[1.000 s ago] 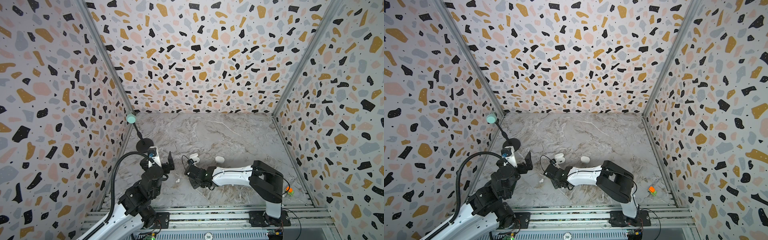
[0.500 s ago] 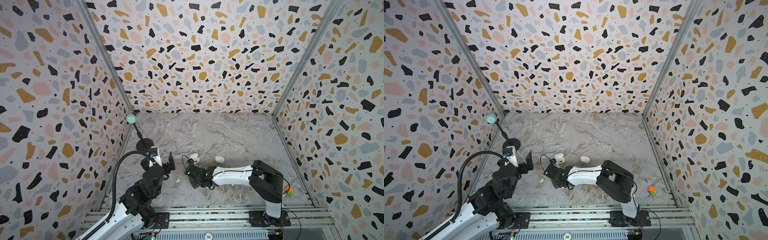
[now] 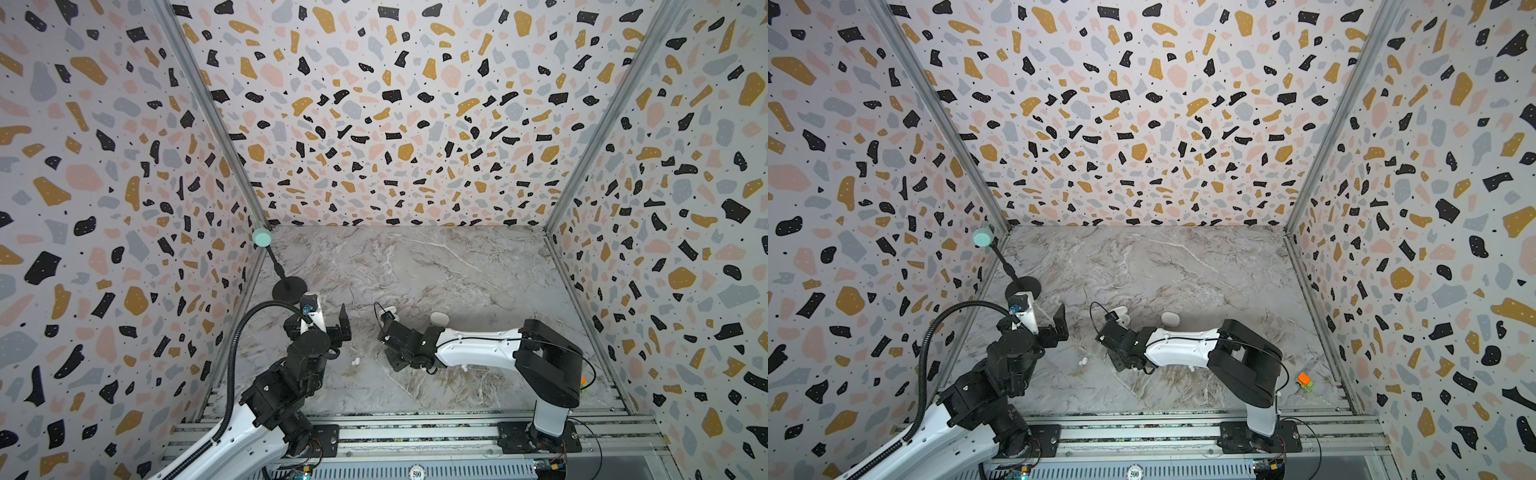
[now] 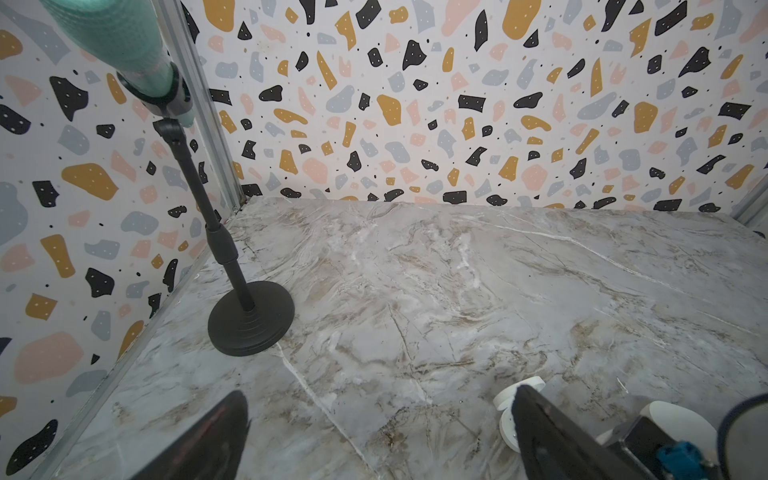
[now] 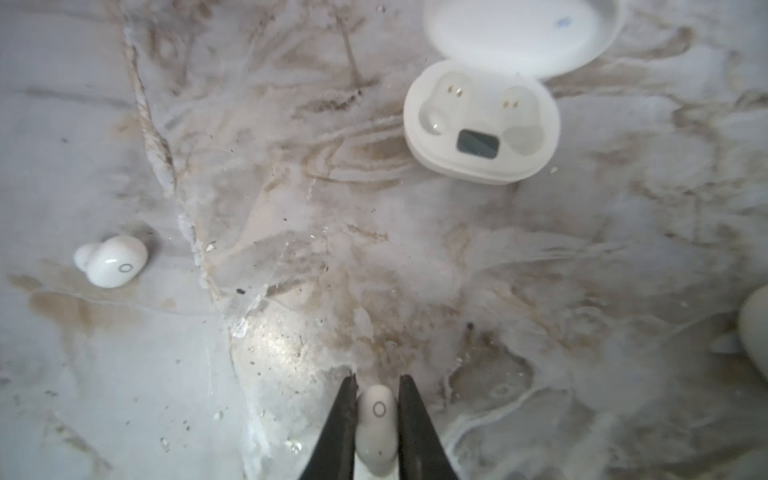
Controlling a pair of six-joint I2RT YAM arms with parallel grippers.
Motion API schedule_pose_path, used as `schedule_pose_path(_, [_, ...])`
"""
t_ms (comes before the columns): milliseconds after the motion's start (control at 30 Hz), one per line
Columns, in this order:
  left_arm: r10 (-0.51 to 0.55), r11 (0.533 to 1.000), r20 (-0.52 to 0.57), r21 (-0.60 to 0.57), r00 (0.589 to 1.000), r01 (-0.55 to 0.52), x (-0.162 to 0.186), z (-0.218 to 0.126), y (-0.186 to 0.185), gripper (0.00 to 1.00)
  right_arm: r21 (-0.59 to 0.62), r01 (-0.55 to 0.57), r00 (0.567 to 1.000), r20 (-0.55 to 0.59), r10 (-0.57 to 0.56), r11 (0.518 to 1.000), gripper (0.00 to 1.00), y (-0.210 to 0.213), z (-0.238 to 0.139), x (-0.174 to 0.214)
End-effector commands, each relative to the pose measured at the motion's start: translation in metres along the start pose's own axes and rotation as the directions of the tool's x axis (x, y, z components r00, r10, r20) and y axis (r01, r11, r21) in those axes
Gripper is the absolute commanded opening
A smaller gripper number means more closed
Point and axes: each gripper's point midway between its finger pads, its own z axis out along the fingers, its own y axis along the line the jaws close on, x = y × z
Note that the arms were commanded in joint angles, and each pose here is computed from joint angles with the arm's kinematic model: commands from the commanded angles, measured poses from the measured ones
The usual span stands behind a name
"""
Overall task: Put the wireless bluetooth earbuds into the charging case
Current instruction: 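Carry the held earbud toward the open case with the right gripper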
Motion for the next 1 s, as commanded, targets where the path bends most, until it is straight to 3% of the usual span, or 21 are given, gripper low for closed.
schedule_pose_path(0, [-0.009, 1.000, 0.022, 0.015, 1.000, 0.009, -0.006, 0.001, -0.003, 1.00, -0.033, 0.025, 0.994, 0.104, -0.021, 0.999, 0.00, -0.004, -0.026, -0.030])
schedule_pose_path(233, [0.002, 0.999, 0.013, 0.043, 1.000, -0.003, -0.004, 0.001, -0.008, 1.00, -0.088, 0.076, 0.967, 0.250, -0.051, 0.993, 0.00, -0.028, -0.047, -0.069])
schedule_pose_path(567, [0.012, 0.999, 0.005, 0.044, 1.000, -0.012, -0.001, 0.002, -0.009, 1.00, -0.156, 0.223, 0.908, 0.392, -0.146, 0.962, 0.00, -0.037, -0.040, -0.099])
schedule_pose_path(733, [0.018, 0.999, -0.001, 0.050, 1.000, -0.018, 0.000, 0.003, -0.011, 1.00, -0.227, 0.265, 0.902, 0.402, -0.157, 0.937, 0.00, -0.032, -0.025, -0.098])
schedule_pose_path(967, [0.021, 0.998, -0.003, 0.055, 1.000, -0.021, 0.001, 0.004, -0.012, 1.00, -0.221, 0.284, 0.901, 0.396, -0.180, 0.933, 0.00, -0.036, -0.005, -0.092])
